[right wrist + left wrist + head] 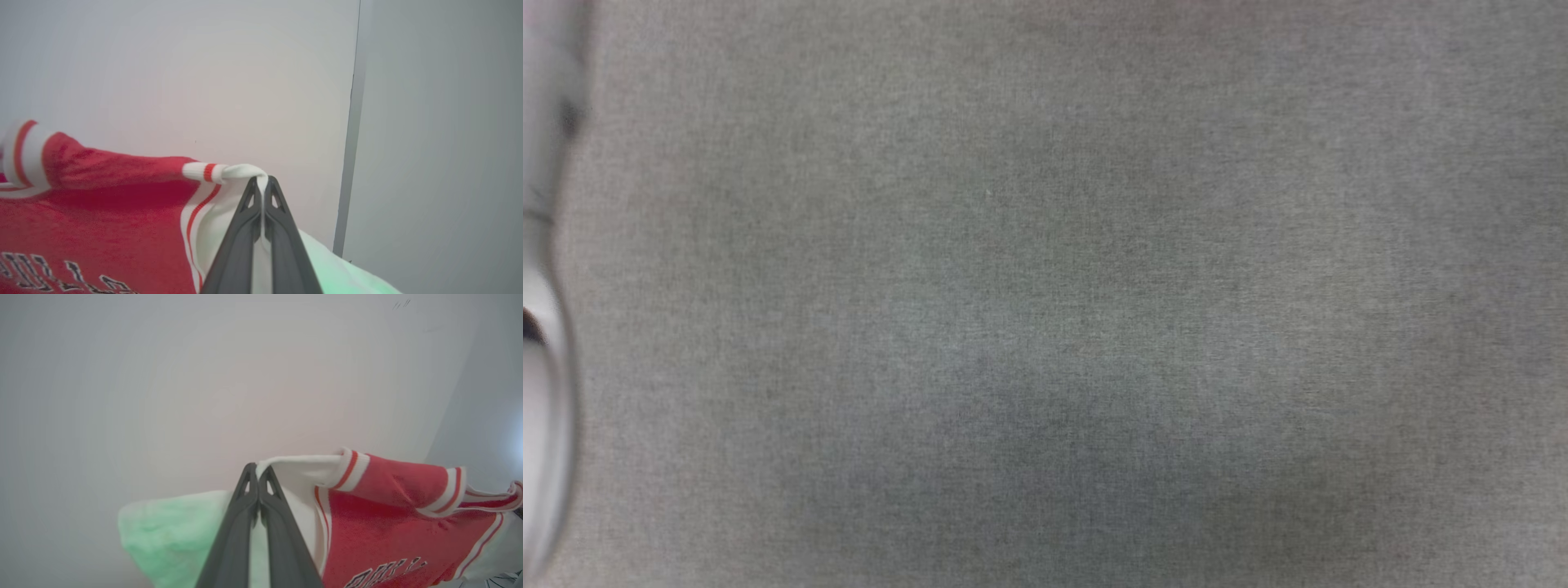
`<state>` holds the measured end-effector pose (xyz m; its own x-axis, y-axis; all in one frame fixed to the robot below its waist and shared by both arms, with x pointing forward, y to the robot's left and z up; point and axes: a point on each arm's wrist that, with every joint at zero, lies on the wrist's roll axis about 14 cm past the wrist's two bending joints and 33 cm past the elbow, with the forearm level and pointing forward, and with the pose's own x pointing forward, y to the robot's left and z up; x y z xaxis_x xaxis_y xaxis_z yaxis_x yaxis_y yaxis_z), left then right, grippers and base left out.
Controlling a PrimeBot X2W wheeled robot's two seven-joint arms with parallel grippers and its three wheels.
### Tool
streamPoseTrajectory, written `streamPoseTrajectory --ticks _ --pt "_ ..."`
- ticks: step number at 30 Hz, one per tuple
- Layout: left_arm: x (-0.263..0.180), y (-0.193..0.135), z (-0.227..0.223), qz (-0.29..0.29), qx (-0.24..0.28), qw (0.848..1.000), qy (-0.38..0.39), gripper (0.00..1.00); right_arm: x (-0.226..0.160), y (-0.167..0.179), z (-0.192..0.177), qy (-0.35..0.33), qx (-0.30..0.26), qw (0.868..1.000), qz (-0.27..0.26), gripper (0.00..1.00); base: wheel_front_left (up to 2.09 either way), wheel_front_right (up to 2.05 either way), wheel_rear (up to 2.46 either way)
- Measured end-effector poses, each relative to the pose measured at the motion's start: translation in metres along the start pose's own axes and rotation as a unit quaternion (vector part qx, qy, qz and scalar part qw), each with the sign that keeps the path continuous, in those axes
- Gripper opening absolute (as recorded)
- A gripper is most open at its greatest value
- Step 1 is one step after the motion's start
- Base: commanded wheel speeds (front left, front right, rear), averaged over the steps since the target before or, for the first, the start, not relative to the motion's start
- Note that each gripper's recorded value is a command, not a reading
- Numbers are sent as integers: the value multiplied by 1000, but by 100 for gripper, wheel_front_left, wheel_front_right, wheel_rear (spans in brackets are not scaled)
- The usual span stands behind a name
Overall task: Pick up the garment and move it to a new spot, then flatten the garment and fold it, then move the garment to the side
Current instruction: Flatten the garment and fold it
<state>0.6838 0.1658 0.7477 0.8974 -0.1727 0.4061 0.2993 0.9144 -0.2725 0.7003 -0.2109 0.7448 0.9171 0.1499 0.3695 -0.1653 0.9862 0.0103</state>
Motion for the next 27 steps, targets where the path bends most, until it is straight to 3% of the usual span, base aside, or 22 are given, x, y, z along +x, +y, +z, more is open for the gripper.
streamPoseTrajectory --ticks 6,13,20,27 --pt "-46 2 -63 0 -58 997 58 0 -43 2 -61 74 -7 997 20 0 0 0 0" --pt "-128 7 -116 1 -126 985 118 0 -117 3 -131 176 8 983 53 0 0 0 0" --pt "-221 7 -143 27 -175 971 161 0 -198 9 -168 267 35 960 77 0 0 0 0" --pt "-297 -2 -156 57 -196 959 195 0 -267 12 -178 336 59 936 81 0 0 0 0"
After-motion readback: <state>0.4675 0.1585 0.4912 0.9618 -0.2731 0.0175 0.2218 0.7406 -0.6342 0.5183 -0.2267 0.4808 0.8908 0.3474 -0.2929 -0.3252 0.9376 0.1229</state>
